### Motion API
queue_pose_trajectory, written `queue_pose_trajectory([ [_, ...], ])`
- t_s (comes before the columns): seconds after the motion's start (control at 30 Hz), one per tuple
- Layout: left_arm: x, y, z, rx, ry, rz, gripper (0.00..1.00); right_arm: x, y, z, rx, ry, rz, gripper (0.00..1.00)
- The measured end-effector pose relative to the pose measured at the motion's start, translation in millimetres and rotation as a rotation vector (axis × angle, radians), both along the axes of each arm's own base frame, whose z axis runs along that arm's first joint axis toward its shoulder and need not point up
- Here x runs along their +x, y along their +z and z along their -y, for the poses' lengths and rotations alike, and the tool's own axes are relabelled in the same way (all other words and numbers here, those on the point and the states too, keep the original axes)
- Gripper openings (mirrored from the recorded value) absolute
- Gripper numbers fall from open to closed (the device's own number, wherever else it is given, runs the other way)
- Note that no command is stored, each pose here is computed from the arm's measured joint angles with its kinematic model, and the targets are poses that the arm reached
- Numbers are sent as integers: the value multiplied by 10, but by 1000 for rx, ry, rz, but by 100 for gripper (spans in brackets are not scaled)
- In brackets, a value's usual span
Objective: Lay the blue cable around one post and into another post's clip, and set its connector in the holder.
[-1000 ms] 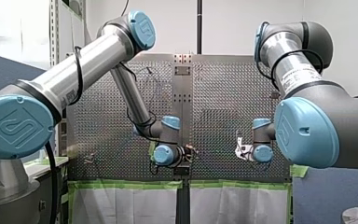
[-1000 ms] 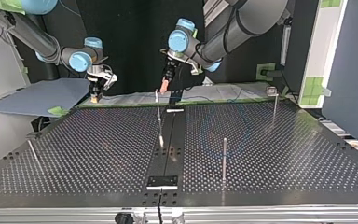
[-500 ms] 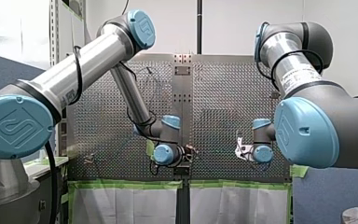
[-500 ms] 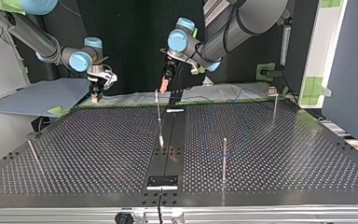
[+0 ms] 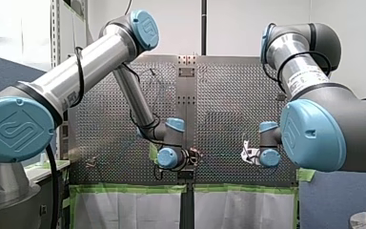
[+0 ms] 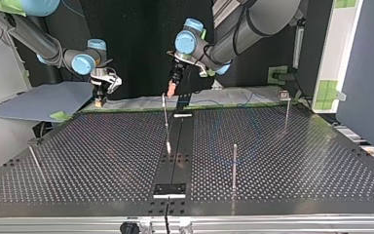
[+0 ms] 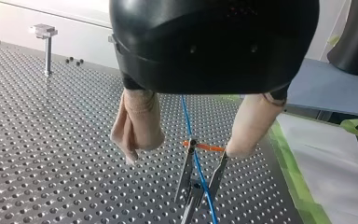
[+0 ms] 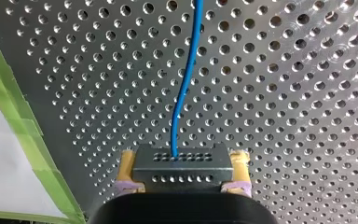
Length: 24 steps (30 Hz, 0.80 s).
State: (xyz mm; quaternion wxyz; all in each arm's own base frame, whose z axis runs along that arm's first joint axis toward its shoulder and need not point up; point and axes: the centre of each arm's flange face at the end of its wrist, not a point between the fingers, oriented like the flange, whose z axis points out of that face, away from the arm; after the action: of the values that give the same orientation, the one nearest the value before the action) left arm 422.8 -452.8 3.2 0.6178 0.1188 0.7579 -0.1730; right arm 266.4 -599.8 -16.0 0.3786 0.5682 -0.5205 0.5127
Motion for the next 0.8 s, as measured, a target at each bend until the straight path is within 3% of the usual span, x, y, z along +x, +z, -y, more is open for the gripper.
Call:
queue_pose_trajectory([
  [0.8,16,2,-11,-16,5,-4,100,12,-14,-10,8,13,6,61],
])
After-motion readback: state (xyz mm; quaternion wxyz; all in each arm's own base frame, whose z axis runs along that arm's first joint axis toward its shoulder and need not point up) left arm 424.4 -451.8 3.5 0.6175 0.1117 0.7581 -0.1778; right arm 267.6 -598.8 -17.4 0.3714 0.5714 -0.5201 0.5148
